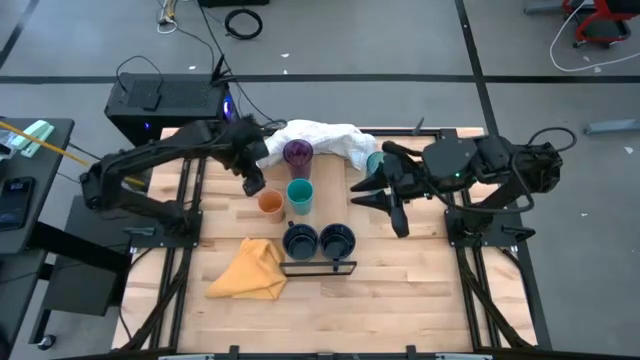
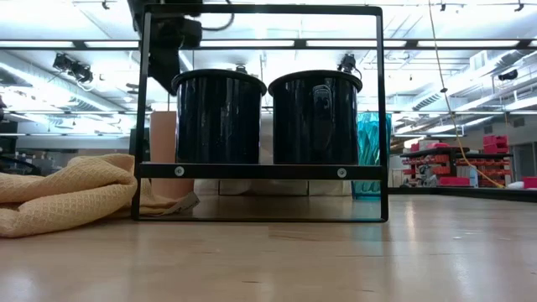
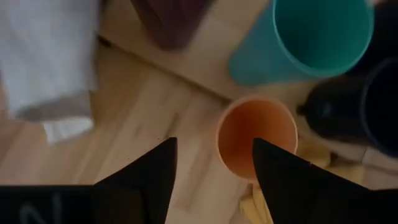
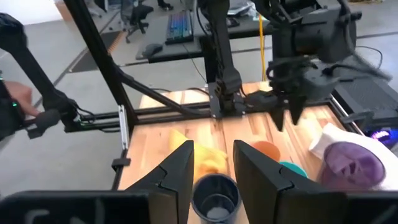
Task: Stack small to large cups/mugs on shelf
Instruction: Put the orange cup on the shelf
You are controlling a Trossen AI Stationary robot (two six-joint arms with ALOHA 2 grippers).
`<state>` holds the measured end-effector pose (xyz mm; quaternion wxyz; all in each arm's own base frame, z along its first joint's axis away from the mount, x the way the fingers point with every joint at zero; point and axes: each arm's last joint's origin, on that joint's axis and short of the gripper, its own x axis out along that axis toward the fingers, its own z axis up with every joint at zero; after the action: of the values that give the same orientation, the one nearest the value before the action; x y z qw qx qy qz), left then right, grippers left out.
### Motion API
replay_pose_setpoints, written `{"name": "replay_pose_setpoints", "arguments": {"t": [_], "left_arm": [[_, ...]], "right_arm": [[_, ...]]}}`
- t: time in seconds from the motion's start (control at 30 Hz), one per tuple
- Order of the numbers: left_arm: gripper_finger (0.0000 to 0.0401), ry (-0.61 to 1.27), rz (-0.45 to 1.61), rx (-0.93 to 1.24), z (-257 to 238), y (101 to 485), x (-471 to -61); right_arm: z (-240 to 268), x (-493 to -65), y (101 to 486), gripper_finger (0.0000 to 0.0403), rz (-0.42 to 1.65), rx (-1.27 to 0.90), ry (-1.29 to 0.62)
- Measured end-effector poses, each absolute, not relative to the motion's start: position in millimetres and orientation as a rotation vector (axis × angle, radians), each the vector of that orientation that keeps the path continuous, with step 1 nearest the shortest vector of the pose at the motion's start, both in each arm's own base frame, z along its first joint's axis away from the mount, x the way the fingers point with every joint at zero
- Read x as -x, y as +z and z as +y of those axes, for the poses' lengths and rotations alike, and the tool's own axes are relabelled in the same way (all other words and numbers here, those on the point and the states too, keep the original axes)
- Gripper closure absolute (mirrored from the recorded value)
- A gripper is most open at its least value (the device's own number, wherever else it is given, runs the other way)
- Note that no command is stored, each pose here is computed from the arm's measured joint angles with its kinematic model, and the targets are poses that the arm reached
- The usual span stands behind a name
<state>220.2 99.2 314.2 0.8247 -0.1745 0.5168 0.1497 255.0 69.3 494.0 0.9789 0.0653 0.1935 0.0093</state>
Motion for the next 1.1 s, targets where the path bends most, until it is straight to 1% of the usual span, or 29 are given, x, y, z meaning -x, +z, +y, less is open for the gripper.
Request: {"name": "replay_pose_setpoints", "arguments": {"t": [0.13, 0.2, 0.43, 0.77, 1.1], "left_arm": [[0.0182, 0.28, 1.223, 0.378, 96, 300, -234], [0.0184, 0.263, 1.252, 0.372, 94, 294, -240], [0.0196, 0.281, 1.267, 0.355, 92, 285, -252], [0.0201, 0.3, 1.32, 0.347, 95, 273, -260], [0.0202, 0.363, 1.392, 0.405, 98, 257, -267]], "right_arm": [[69, -254, 492, 0.0284, 0.411, -0.127, 0.004], [69, -254, 492, 0.0284, 0.412, -0.126, 0.004], [68, -253, 492, 0.0284, 0.411, -0.126, 0.002], [68, -253, 492, 0.0284, 0.41, -0.134, 0.0], [68, -253, 492, 0.0284, 0.41, -0.145, -0.003]]}}
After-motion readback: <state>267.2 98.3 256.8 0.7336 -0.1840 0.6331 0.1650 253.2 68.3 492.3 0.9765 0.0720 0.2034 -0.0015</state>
